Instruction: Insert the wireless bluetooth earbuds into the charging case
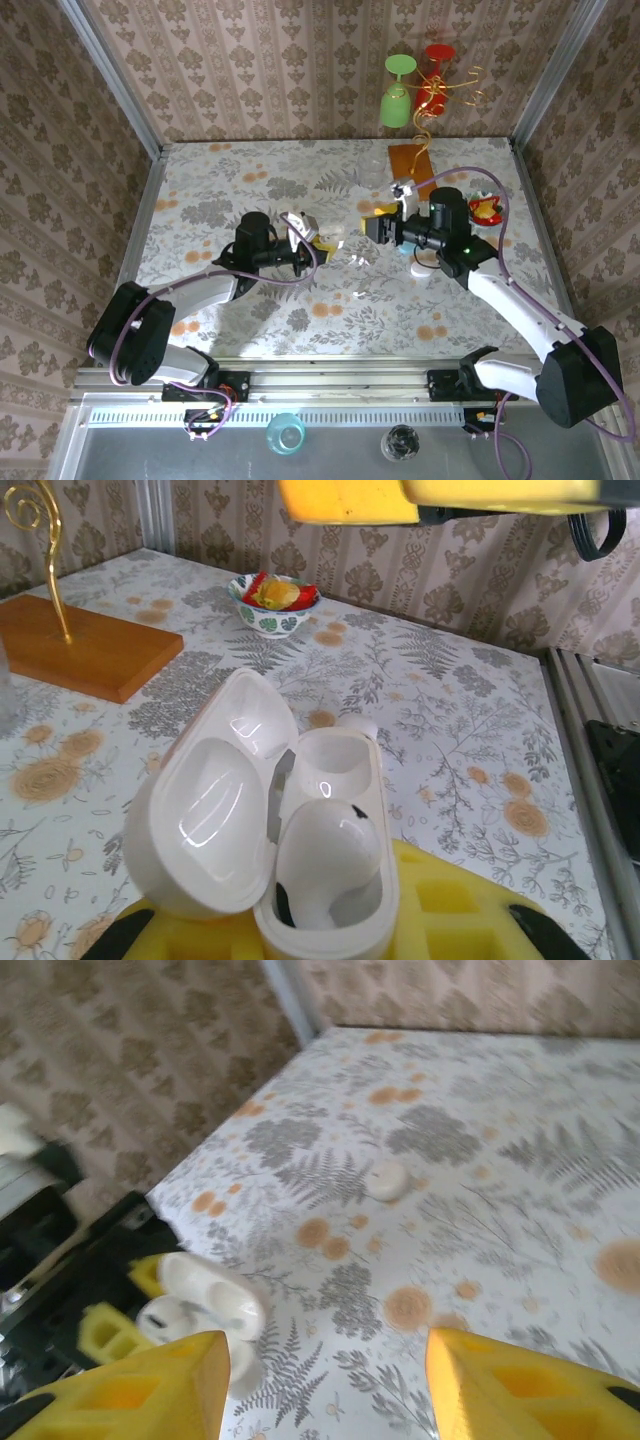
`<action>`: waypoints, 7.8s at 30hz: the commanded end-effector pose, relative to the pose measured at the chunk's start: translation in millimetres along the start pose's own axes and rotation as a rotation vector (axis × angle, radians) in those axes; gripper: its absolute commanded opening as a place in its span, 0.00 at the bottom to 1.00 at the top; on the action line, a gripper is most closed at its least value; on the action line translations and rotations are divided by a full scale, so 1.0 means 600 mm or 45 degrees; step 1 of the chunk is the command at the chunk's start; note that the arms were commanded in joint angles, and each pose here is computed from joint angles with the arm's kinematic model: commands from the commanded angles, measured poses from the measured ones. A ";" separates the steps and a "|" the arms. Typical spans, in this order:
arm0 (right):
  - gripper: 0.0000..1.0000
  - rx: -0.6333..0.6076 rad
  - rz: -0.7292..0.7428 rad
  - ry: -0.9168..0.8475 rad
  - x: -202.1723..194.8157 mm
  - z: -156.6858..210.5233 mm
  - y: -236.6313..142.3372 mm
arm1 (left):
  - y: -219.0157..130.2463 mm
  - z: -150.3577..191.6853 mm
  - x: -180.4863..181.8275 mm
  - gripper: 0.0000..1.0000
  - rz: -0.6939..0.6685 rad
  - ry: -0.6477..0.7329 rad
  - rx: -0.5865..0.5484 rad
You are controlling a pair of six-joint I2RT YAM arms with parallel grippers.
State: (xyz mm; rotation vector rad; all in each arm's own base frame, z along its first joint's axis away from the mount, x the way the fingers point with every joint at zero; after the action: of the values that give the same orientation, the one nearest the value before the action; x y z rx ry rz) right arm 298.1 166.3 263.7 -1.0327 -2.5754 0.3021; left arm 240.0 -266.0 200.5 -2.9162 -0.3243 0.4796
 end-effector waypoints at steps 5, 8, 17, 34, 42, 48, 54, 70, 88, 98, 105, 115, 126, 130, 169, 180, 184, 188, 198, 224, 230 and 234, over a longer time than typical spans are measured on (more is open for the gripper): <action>0.53 0.430 0.264 0.427 -0.069 0.109 0.023 | -0.006 -0.009 0.001 0.03 -0.008 0.095 -0.051; 0.52 0.719 0.231 0.484 -0.080 0.158 0.051 | -0.006 -0.007 0.002 0.03 -0.007 0.093 -0.047; 0.50 1.074 0.112 0.444 -0.104 0.208 0.131 | -0.007 -0.001 -0.001 0.03 0.002 0.077 -0.048; 0.41 1.166 -0.096 0.533 -0.101 0.277 0.199 | -0.011 -0.001 -0.002 0.03 -0.009 0.066 -0.065; 0.36 1.195 -0.076 0.526 -0.095 0.293 0.156 | -0.008 -0.001 -0.002 0.03 0.002 0.073 -0.063; 0.36 1.186 -0.097 0.534 -0.089 0.295 0.150 | -0.006 -0.004 -0.002 0.03 0.014 0.068 -0.068; 0.35 1.203 -0.063 0.511 -0.092 0.297 0.143 | -0.006 -0.006 -0.004 0.03 0.021 0.067 -0.066; 0.21 1.203 -0.050 0.400 -0.094 0.296 0.138 | 0.000 -0.002 0.002 0.03 0.026 0.057 -0.054; 0.19 0.417 0.200 -0.397 -0.029 0.075 0.064 | -0.001 0.010 0.009 0.04 0.023 0.016 -0.025; 0.18 0.181 0.045 -0.843 0.078 0.011 0.036 | -0.007 0.016 0.000 0.04 0.045 0.015 0.035; 0.18 0.186 -0.075 -0.946 0.106 0.029 0.047 | -0.010 0.009 -0.008 0.04 0.071 0.015 0.029; 0.17 0.207 -0.152 -0.953 0.115 0.048 0.062 | -0.010 0.002 -0.014 0.04 0.086 0.027 0.019; 0.17 0.259 -0.220 -0.953 0.117 0.077 0.066 | -0.010 -0.006 -0.019 0.04 0.106 0.030 0.005; 0.21 0.280 -0.247 -0.959 0.118 0.082 0.069 | -0.011 -0.007 -0.019 0.04 0.106 0.032 0.003; 0.57 0.320 -0.797 -0.089 0.092 0.050 0.067 | -0.004 0.003 -0.024 0.05 0.135 0.083 0.011; 0.53 0.250 -0.755 -0.228 0.095 0.056 0.047 | -0.001 0.004 -0.014 0.04 0.143 0.011 -0.002; 0.52 0.191 -0.724 -0.293 0.097 0.048 0.038 | -0.001 0.008 -0.010 0.04 0.144 -0.008 -0.003; 0.52 0.173 -0.707 -0.330 0.096 0.054 0.038 | 0.000 0.005 -0.008 0.04 0.148 -0.031 -0.010; 0.67 0.134 -0.594 -0.451 0.087 0.065 0.058 | -0.005 -0.017 -0.040 0.05 0.360 -0.058 -0.074; 0.20 0.154 -0.392 -0.297 0.046 0.057 0.080 | -0.023 -0.020 0.005 0.67 0.132 -0.048 -0.173; 0.19 0.240 -0.052 0.088 -0.064 0.092 0.114 | -0.044 -0.011 0.048 1.00 -0.183 -0.050 -0.147; 0.14 0.326 0.175 0.312 -0.127 0.124 0.124 | -0.057 -0.002 0.081 1.00 -0.427 -0.073 -0.044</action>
State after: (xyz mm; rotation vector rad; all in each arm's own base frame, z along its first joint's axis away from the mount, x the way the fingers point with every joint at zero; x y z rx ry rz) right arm 345.8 177.1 159.6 -0.8973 -2.3796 0.5444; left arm 263.4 -235.1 202.4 -2.9450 -0.5870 0.5495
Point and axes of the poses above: each hand's point on the last joint's axis, 136 mm out from that joint toward the fingers, its own y axis out along the fingers, its own x axis along the line the jaws close on, z = x × y, the point moved 5 cm from there along -y, back along the fingers, and after that the axes turned 10 degrees about -y, right-handed, at the moved point
